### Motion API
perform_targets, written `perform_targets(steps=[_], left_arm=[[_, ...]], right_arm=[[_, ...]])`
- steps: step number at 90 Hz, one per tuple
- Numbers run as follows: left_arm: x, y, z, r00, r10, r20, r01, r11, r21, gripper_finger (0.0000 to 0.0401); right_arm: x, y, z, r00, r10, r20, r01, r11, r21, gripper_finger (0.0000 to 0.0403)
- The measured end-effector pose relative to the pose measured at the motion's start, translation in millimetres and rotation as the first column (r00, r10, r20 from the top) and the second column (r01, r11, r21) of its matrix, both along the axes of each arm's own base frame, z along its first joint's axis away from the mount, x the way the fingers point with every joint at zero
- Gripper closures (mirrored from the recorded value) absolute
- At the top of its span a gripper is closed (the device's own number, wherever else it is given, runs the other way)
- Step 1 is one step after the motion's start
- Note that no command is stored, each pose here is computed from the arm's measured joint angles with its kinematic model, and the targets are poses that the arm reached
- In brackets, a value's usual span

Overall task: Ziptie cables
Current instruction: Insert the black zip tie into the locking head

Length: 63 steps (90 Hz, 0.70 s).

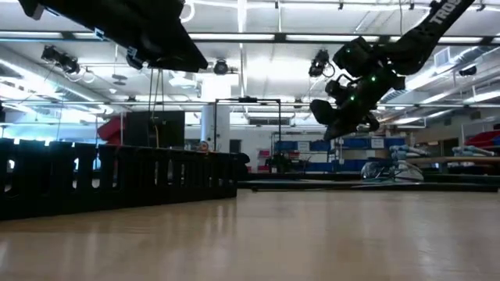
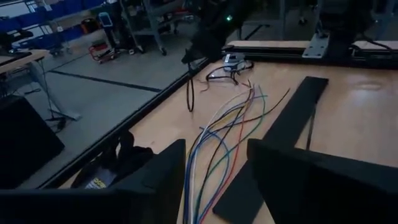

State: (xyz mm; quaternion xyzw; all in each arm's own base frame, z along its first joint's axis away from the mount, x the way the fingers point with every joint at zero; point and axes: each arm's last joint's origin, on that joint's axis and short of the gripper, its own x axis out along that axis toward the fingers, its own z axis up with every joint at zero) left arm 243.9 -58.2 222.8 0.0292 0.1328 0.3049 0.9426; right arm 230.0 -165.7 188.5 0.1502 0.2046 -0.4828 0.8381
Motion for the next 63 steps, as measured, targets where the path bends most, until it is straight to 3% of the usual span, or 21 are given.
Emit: perform_targets(steps=[63], left_arm=[[0.0,0.0,-0.2,1.0,0.0,-0.002,0.0,1.0,0.002,0.0233]], right_arm=[[2.3,0.1,2.0,0.998,0.036,0.048,-0.037,0.999,0.011,0.0318]])
